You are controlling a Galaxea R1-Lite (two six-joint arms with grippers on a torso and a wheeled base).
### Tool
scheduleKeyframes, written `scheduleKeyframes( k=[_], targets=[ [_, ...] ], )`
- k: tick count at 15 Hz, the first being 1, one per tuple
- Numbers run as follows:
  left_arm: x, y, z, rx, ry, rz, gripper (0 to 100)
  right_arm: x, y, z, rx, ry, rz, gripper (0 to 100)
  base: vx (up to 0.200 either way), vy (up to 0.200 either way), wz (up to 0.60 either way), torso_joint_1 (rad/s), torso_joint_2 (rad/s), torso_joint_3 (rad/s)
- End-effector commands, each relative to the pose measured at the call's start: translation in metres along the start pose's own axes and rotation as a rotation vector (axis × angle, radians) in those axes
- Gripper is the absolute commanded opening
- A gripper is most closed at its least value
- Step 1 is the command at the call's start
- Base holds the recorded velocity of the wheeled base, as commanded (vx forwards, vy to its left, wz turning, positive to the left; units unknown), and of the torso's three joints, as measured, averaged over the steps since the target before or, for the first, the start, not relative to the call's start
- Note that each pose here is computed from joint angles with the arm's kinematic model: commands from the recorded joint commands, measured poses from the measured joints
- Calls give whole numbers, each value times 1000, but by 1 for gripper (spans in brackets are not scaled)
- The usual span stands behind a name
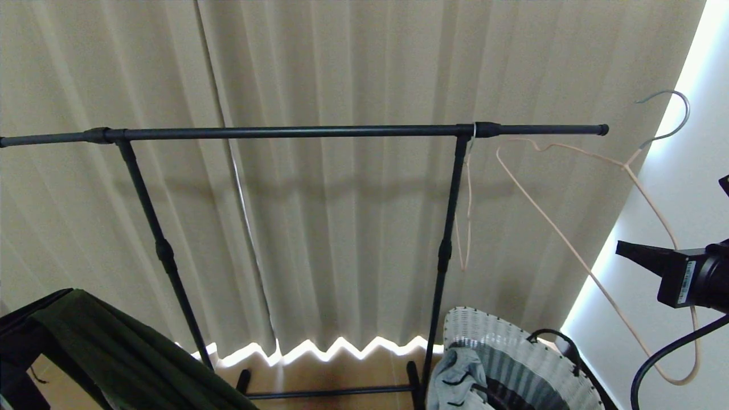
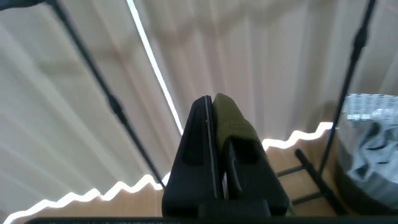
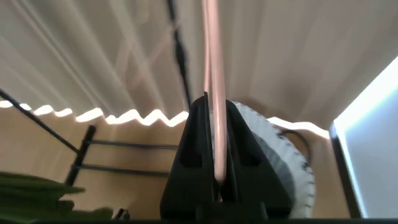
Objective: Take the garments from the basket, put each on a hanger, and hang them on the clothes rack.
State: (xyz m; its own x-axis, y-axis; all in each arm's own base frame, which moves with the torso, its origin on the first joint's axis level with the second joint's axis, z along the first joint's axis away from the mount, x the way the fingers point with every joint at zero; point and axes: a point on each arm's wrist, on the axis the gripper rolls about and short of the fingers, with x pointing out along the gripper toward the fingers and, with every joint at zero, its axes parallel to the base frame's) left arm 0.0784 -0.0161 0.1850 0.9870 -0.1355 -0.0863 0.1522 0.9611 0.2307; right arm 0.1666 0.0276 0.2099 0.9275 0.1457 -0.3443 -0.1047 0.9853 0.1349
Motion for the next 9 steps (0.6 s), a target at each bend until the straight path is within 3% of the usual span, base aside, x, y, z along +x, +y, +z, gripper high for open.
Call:
scheduleKeyframes(
  k=[1, 9],
  targets=[
    [-2, 0, 1, -1, -10, 1, 0, -2, 1, 1, -1, -7, 4, 0, 0, 200, 0, 2, -2, 2],
    [-4, 1, 1, -2, -22, 4, 0, -2, 4, 0, -9, -3, 24, 0, 0, 200, 0, 4, 3, 2]
  ],
)
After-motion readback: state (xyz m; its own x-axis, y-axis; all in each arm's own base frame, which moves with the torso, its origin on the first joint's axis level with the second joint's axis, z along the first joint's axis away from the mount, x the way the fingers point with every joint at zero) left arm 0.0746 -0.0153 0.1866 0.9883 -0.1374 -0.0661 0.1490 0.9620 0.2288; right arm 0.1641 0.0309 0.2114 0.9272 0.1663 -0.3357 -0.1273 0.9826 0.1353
